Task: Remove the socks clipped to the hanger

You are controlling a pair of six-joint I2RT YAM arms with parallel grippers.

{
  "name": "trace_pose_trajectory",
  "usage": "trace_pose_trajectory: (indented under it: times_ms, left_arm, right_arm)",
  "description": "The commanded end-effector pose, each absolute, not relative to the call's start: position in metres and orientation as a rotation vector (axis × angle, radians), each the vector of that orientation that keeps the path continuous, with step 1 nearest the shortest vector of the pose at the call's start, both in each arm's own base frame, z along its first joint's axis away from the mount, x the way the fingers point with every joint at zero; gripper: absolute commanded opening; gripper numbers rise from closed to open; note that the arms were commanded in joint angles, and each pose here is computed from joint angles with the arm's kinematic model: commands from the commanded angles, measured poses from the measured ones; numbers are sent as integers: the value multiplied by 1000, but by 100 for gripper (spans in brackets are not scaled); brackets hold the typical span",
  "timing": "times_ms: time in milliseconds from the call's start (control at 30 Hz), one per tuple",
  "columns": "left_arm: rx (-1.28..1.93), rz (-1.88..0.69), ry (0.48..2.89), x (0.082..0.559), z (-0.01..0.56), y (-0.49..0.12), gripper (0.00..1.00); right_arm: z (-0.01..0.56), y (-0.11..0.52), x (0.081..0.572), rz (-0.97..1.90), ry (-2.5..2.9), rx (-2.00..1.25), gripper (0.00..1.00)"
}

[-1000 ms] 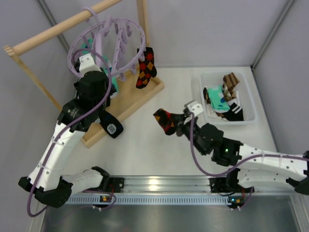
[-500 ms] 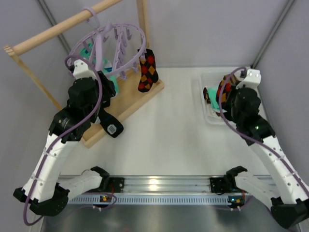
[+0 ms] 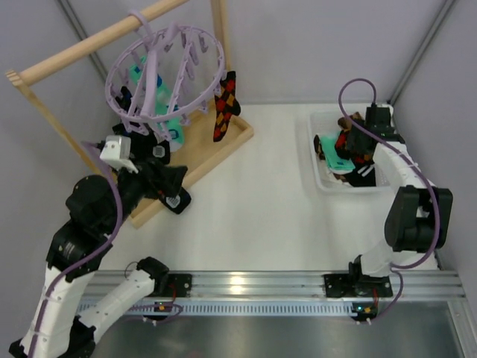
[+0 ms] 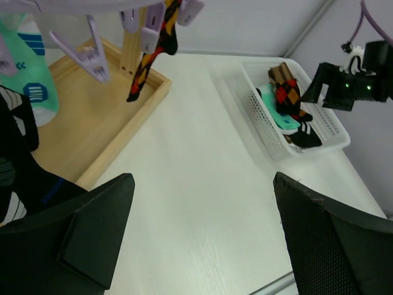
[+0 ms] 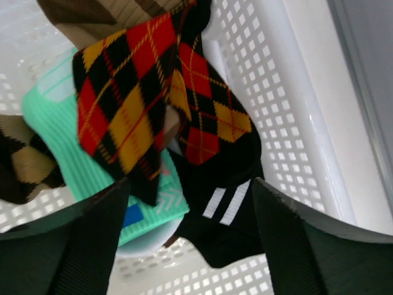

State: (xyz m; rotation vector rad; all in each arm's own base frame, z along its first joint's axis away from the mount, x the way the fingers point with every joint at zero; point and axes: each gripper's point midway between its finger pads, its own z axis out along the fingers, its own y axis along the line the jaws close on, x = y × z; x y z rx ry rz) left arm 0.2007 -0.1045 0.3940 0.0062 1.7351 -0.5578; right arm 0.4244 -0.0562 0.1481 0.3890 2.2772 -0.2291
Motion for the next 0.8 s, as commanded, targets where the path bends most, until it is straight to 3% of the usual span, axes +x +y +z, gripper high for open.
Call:
trace_pose_trajectory:
  times_ms: [0,33,100,200,333,433,533,767]
  left_arm:
    - [191,-693,1712,171,384,-125,98]
    - [208,-695,1707,170,380,-125,98]
    - [243,-692,1720,166,362,-127,98]
    - [301,-722,1718,160,343,-133,98]
    - [301,-740,1666,156,331,-132,98]
    - [300,-744,1631,154,327,-131,98]
    - [298,-740,1648,155,318,-131,98]
    - [285,-732,1680,159,308,-132,98]
  right_arm:
    - [221,-46,429,-126,2095,395,81]
    - [231,-46,426,-125,2069,397,83]
    - [265,-39,417,-112,1982,376,99]
    - [299,3,411,14,1858,248,99]
    - [336,123,397,600,1625,-153,100]
    - [331,193,387,784,1545,-446,99]
    - [337,243,382,856,1452,-668,99]
    - [302,335,429,918,1486,-797,99]
